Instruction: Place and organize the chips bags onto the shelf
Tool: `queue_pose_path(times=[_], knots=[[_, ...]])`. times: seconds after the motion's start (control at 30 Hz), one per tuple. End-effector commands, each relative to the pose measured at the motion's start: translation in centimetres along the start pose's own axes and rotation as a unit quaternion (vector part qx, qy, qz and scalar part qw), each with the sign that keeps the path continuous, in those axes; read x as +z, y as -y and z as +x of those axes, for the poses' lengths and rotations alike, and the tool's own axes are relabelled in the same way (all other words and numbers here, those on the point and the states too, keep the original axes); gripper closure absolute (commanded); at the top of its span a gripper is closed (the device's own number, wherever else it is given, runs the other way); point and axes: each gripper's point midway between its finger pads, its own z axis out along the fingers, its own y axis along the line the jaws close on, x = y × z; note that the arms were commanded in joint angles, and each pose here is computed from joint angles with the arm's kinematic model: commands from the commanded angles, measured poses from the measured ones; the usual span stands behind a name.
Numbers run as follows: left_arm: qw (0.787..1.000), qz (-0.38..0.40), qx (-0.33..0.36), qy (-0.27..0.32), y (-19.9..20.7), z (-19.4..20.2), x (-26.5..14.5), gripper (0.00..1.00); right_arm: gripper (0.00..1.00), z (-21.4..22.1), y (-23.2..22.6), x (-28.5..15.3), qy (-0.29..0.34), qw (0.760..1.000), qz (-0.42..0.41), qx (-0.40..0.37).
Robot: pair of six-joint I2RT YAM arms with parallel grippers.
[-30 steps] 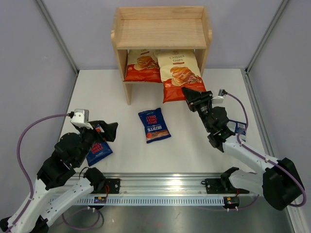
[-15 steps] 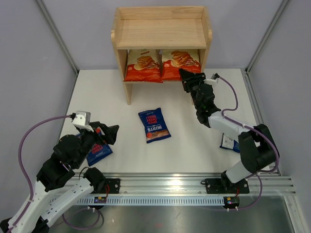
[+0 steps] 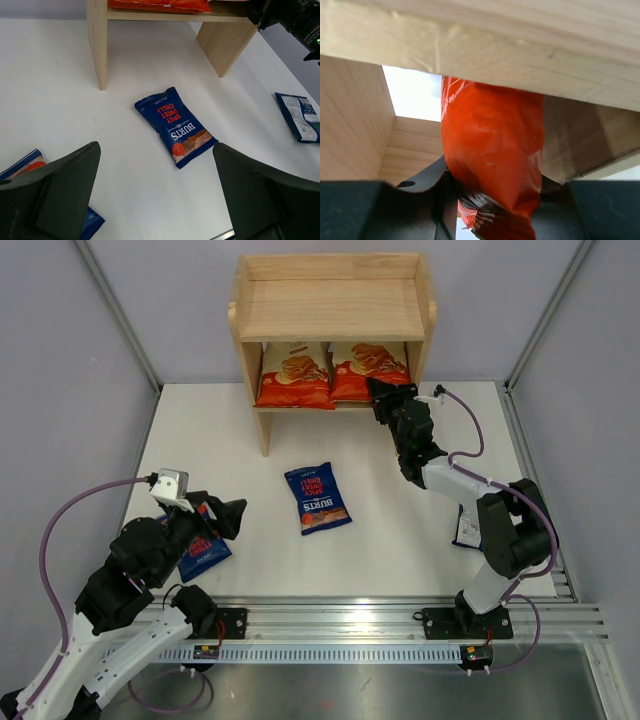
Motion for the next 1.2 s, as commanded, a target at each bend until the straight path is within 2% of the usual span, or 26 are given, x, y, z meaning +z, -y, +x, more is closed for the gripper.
queue_pose_path(times=[0.0,0.1,0.13,0.17,0.27,0.3,0.4,0.57,0.63,0.73,0.83,1.0,1.17], knots=[[1.000,0.014,0.006,0.015,0.4,-0.7,-0.1,0.01,0.86,-1.4,-1.5,-0.1,0.022,0.999,-0.012,0.023],[1.000,0.015,0.006,0.013,0.5,-0.7,-0.1,0.01,0.84,-1.5,-0.8,-0.3,0.022,1.000,0.004,0.020],[1.000,0.015,0.006,0.015,0.5,-0.8,-0.1,0.01,0.80,-1.5,-0.8,-0.4,0.022,1.000,0.007,0.019],[1.000,0.014,0.006,0.015,0.4,-0.7,-0.1,0.01,0.72,-1.5,-0.5,-0.6,0.019,1.000,0.020,0.014],[1.000,0.012,0.004,0.017,0.4,-0.8,-0.1,0.01,0.62,-1.5,-0.6,-0.7,0.013,0.999,0.040,-0.001],[1.000,0.011,0.004,0.015,0.3,-0.7,-0.1,0.01,0.56,-1.5,-0.4,-0.7,0.010,0.999,0.046,-0.006],[1.000,0.007,0.003,0.015,0.2,-0.7,-0.1,0.01,0.50,-1.2,-0.5,-1.0,-0.002,0.998,0.057,-0.026],[1.000,-0.001,0.002,0.014,0.0,-0.7,0.0,0.01,0.33,-0.7,-0.4,-1.7,-0.030,0.996,0.076,-0.043],[1.000,-0.008,0.002,0.010,-0.2,-0.6,0.2,0.01,0.18,-0.4,-0.4,-2.2,-0.041,0.995,0.080,-0.045],[1.000,-0.019,-0.001,0.003,-0.4,-0.5,0.5,0.01,0.06,-0.3,-0.3,-2.8,-0.051,0.994,0.089,-0.049],[0.999,-0.030,-0.007,-0.021,-0.3,0.2,1.3,0.01,0.01,-0.5,-0.3,-3.7,-0.056,0.992,0.101,-0.055],[0.995,-0.046,-0.042,-0.078,0.7,2.1,3.9,0.01,0.00,-1.0,0.0,-5.5,-0.066,0.988,0.119,-0.073],[0.989,-0.032,-0.082,-0.118,2.6,4.9,7.6,0.01,0.01,-2.0,-2.3,-8.1,-0.074,0.986,0.081,-0.124]])
